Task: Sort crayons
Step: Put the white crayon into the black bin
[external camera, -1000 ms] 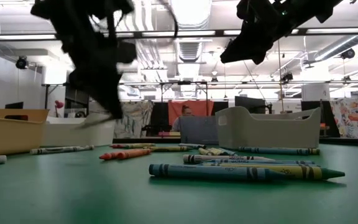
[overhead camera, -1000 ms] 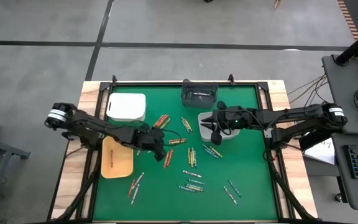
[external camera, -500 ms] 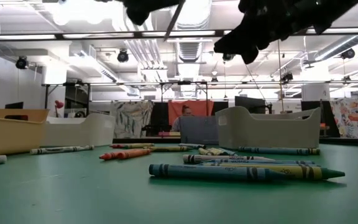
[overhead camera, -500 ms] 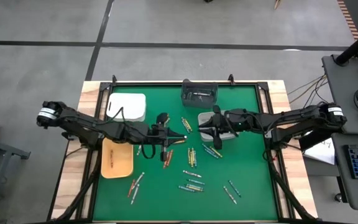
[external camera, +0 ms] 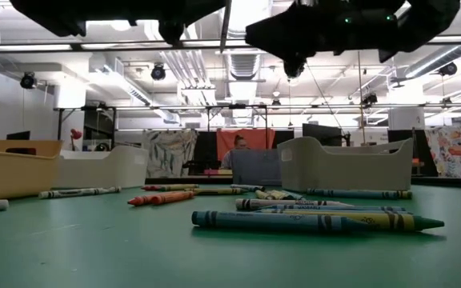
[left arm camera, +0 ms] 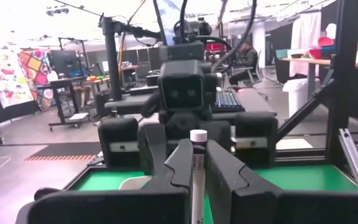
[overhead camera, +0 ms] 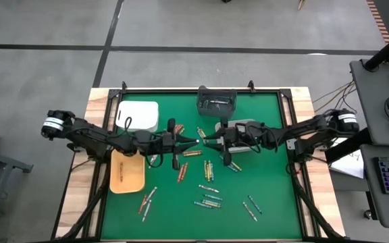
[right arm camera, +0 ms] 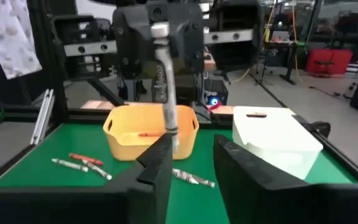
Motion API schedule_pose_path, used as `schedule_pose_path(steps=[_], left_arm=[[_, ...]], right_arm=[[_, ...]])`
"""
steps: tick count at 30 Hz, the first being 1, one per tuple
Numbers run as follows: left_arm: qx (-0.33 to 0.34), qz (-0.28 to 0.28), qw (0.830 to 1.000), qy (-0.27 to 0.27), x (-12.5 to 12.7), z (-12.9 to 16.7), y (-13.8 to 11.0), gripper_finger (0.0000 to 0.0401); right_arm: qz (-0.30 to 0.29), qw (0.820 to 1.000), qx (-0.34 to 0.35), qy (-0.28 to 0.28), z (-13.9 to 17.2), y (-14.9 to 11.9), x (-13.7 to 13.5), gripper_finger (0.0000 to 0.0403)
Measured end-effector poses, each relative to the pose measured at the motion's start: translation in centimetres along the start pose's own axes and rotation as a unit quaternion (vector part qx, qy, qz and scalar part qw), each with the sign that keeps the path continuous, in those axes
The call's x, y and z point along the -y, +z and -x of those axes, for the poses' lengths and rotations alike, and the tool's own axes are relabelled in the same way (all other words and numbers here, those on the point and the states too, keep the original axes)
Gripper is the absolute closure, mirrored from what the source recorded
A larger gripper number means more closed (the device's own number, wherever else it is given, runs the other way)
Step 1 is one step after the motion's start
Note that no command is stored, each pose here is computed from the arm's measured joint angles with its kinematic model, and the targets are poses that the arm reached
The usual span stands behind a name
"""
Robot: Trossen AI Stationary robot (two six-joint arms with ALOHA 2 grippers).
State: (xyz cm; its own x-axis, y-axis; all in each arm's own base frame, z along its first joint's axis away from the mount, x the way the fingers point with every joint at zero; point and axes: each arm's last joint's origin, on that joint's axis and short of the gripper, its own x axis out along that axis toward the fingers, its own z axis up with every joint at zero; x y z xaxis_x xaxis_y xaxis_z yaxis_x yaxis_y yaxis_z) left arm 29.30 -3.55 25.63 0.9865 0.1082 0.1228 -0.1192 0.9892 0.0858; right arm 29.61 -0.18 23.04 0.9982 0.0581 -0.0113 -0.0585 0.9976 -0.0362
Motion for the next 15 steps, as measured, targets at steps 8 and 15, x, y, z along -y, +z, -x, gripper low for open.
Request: schedule_pose_path(steps=[8,15], left_arm=[[-0.007,0.005,1.0,0.017,-0.9,-0.1,-0.3,0.0401],[-0.007,0.013,1.0,0.021,-1.1,-0.1,-0.3,0.0401]], right_arm=[[0.003,1.0,0.004,-0.006,-2.2,0.5,0.2,0.0231],[0.014,1.0,0.008,-0.023,-3.0,0.8,0.4,0.0238]])
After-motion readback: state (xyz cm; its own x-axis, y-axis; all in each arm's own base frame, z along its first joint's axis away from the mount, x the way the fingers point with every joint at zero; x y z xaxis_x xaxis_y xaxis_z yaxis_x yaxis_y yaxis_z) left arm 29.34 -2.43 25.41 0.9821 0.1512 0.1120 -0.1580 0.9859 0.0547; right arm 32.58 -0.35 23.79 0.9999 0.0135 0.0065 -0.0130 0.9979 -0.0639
